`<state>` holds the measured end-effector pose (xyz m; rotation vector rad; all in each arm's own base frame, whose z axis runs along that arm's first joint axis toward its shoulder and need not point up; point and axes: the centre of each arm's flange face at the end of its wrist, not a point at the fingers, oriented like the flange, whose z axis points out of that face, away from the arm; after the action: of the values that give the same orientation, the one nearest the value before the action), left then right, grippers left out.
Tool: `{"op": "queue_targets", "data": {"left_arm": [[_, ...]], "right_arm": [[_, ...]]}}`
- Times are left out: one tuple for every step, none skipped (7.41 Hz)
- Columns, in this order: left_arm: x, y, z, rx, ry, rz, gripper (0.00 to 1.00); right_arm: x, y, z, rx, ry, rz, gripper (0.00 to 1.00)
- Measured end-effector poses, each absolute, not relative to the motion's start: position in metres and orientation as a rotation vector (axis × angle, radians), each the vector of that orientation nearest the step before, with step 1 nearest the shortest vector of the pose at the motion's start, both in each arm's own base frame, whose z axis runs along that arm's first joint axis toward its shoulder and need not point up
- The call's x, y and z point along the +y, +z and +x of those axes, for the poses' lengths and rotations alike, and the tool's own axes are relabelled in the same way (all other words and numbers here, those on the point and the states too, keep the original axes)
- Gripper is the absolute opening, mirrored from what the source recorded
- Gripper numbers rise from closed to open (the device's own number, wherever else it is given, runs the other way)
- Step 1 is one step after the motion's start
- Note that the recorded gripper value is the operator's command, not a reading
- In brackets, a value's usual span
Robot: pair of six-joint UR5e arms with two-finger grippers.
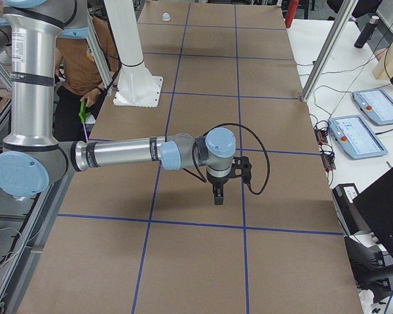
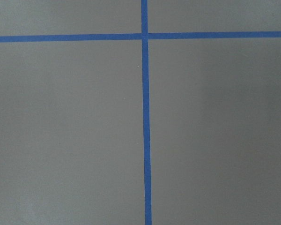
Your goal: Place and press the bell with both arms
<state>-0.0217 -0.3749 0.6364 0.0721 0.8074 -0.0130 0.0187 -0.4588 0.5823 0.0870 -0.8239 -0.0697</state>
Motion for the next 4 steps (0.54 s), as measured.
{"op": "queue_targets", "data": {"left_arm": [[-0.366,0.64,-0.022,0.808,-0.008,0.066,1.0],[-0.356,0.647,-0.024,0.804,0.006,0.06,1.0],[-0.345,0.655,-0.026,0.791,0.018,0.052,1.0],[-0.337,0.663,-0.027,0.776,0.019,0.037,1.0]], "right_arm": [[-0.459,0.579,0.018,-0.826,-0.079,0.101,1.0],[-0.459,0.578,0.015,-0.827,-0.089,0.108,1.0],[-0.459,0.578,0.011,-0.828,-0.099,0.108,1.0],[-0.459,0.578,0.009,-0.829,-0.104,0.107,1.0]]}}
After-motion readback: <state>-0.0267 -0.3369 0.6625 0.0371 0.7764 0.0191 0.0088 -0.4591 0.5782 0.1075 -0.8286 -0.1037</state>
